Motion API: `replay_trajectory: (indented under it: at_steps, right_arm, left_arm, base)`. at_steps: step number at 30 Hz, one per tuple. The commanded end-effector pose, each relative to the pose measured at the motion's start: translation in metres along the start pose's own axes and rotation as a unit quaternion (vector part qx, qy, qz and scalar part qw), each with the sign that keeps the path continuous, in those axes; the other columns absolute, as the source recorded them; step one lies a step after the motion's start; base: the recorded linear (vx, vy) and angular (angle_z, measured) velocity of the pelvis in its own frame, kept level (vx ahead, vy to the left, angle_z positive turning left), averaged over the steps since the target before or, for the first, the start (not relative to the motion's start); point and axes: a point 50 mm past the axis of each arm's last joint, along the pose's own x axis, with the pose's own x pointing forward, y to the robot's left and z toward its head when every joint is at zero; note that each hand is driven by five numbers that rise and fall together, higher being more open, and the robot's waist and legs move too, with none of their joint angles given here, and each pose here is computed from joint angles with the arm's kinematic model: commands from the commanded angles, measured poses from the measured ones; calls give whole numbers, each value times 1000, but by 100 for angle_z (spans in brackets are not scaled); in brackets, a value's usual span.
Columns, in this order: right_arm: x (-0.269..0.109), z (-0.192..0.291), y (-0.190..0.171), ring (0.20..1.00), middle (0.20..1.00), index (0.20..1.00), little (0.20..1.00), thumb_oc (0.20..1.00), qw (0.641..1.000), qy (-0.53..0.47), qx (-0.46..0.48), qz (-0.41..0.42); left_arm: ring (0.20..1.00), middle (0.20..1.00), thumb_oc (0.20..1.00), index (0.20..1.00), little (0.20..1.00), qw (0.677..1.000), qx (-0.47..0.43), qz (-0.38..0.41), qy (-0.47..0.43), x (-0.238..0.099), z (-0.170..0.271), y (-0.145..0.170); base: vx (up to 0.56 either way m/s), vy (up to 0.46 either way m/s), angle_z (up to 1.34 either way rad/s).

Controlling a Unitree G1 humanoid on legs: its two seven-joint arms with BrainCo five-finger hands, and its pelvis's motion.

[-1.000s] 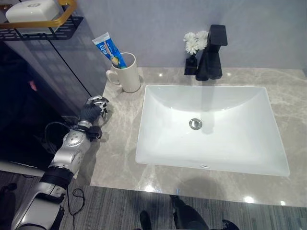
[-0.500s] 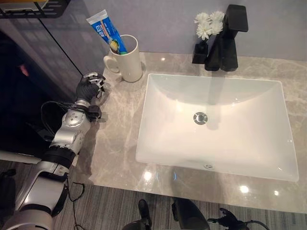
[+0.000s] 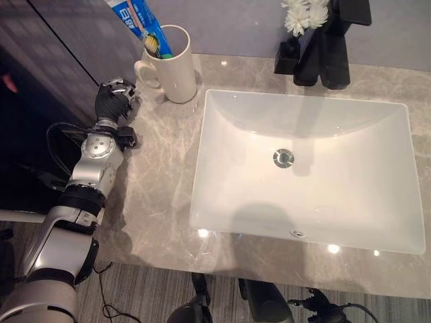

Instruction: Put brush and paste in cup on sink, flatten towel.

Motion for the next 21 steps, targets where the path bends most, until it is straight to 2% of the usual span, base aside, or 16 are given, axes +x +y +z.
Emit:
replay_trajectory:
  at_steps: [1, 8, 21]
  right_arm:
    - [-1, -7, -5, 1000, 1000, 1000, 1000, 1000, 1000, 9, 3, -15]
    - [-2, -16, -7, 1000, 1000, 1000, 1000, 1000, 999, 21, 16, -22]
    - [-1, -12, -6, 1000, 1000, 1000, 1000, 1000, 1000, 20, 7, -14]
  left_arm:
    - [200, 200, 200, 200, 200, 998, 42, -34, -15, -9, -6, -12]
    - [200, 200, 200, 200, 200, 996, 45, -13, -76, -22, 12, -3]
    - [200, 200, 200, 200, 200, 994, 6, -66, -90, -45, 11, -13]
  base:
    - [34, -21, -2]
    - [19, -20, 7]
    - [-33, 13, 4]
